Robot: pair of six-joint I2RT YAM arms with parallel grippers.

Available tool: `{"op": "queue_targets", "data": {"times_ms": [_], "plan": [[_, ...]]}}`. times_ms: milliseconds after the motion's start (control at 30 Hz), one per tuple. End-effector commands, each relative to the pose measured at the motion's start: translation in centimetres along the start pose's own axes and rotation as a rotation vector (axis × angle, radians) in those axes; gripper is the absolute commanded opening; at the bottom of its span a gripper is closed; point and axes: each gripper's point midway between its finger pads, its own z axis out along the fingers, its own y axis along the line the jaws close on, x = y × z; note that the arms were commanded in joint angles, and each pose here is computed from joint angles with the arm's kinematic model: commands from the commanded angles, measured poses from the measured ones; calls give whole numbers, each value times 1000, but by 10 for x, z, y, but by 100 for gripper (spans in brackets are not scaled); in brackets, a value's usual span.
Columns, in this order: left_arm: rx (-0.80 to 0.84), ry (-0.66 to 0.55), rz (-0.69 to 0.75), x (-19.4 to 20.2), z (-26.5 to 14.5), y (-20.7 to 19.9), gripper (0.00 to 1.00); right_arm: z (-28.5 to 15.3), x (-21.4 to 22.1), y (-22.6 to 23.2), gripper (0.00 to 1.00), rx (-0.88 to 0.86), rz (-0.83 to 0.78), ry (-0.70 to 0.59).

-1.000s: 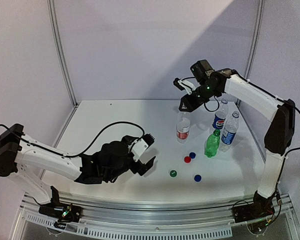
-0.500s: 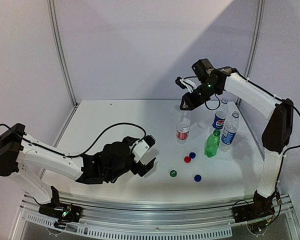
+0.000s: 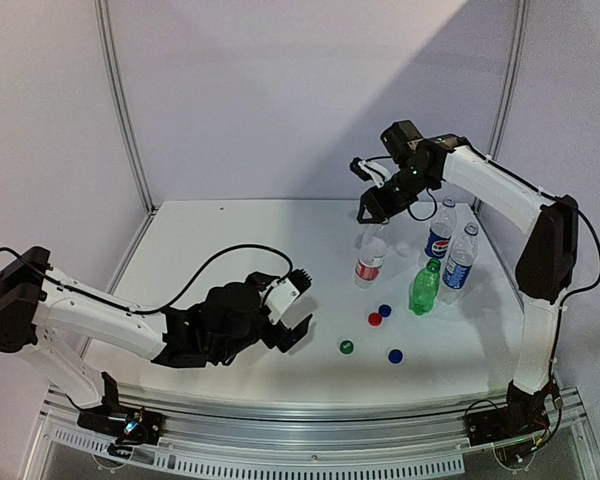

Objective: Unscrew the bottle caps

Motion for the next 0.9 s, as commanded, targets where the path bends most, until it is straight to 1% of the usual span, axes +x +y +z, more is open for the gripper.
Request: {"op": "queue_targets", "data": {"times_ms": [0, 267, 567, 667, 867], "plan": [[4, 5, -10, -2, 3, -1, 99, 1, 1, -7, 49, 21, 9, 12], [4, 6, -9, -2, 3, -1, 99, 1, -2, -9, 53, 36, 1, -1], [5, 7, -8, -2, 3, -1, 99, -5, -15, -9, 60, 37, -26, -45], [4, 8, -10, -1, 3, -1, 99, -13, -22, -8, 63, 36, -32, -68], [-21, 14, -13, 2, 4, 4, 99, -42, -37, -4, 70, 50, -50, -135]]}}
